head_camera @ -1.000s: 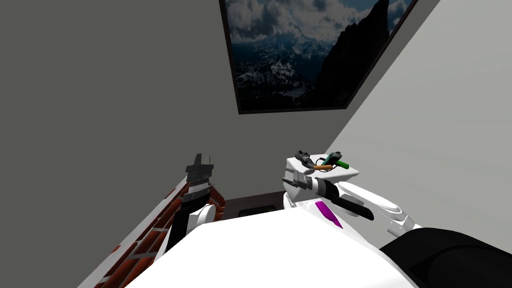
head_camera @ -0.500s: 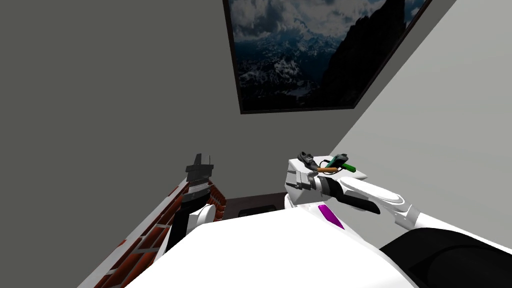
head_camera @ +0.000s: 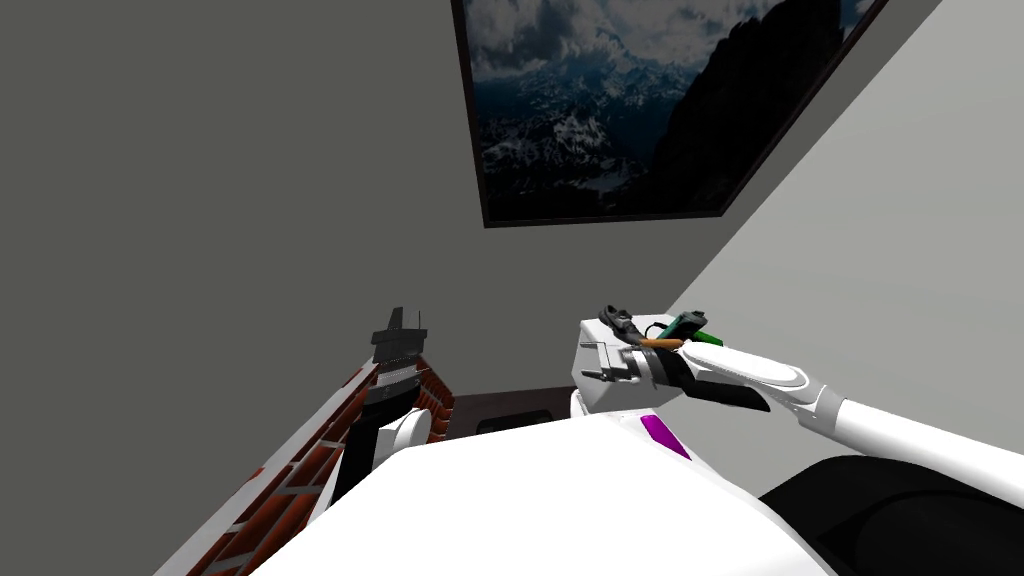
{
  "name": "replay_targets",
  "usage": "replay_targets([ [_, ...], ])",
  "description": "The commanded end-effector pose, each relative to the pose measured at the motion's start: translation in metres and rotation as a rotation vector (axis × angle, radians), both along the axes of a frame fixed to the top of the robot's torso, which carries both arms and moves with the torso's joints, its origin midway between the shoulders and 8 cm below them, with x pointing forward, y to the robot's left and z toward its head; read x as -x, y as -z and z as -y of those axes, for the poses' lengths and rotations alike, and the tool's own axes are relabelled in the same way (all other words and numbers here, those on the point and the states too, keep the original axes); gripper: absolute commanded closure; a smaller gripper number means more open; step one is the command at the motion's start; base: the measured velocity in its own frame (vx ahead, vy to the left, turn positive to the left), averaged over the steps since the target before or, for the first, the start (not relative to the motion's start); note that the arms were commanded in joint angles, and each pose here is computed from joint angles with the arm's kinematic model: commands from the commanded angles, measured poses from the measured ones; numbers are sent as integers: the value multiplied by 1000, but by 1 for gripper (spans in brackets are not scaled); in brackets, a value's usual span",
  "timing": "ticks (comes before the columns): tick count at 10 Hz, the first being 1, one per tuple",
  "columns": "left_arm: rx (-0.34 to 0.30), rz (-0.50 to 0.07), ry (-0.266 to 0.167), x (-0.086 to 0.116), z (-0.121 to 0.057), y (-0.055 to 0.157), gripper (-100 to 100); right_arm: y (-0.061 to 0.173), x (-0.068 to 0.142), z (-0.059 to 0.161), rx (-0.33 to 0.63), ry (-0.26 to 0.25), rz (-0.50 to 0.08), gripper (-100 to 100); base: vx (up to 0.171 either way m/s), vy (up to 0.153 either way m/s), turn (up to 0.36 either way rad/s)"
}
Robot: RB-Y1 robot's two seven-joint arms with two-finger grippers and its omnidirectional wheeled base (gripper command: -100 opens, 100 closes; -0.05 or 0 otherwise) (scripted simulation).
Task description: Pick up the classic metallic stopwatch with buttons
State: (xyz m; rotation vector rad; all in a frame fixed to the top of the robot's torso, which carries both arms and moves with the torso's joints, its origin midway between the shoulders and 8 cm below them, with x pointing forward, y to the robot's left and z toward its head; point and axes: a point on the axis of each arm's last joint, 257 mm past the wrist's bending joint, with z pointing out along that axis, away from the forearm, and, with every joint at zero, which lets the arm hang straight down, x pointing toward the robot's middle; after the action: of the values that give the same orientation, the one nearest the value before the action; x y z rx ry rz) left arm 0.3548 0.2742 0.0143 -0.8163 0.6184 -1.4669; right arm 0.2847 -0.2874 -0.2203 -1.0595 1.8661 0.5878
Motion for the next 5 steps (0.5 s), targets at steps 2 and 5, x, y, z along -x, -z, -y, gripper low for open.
replay_targets([
  [2, 0, 0, 0, 0, 0, 0, 0, 7, 1, 20, 97, -51, -24, -100, -7, -8, 42],
  [5, 0, 0, 0, 0, 0, 0, 0, 9, 3, 38, 186, -99, -46, -100, -10, -7, 28],
])
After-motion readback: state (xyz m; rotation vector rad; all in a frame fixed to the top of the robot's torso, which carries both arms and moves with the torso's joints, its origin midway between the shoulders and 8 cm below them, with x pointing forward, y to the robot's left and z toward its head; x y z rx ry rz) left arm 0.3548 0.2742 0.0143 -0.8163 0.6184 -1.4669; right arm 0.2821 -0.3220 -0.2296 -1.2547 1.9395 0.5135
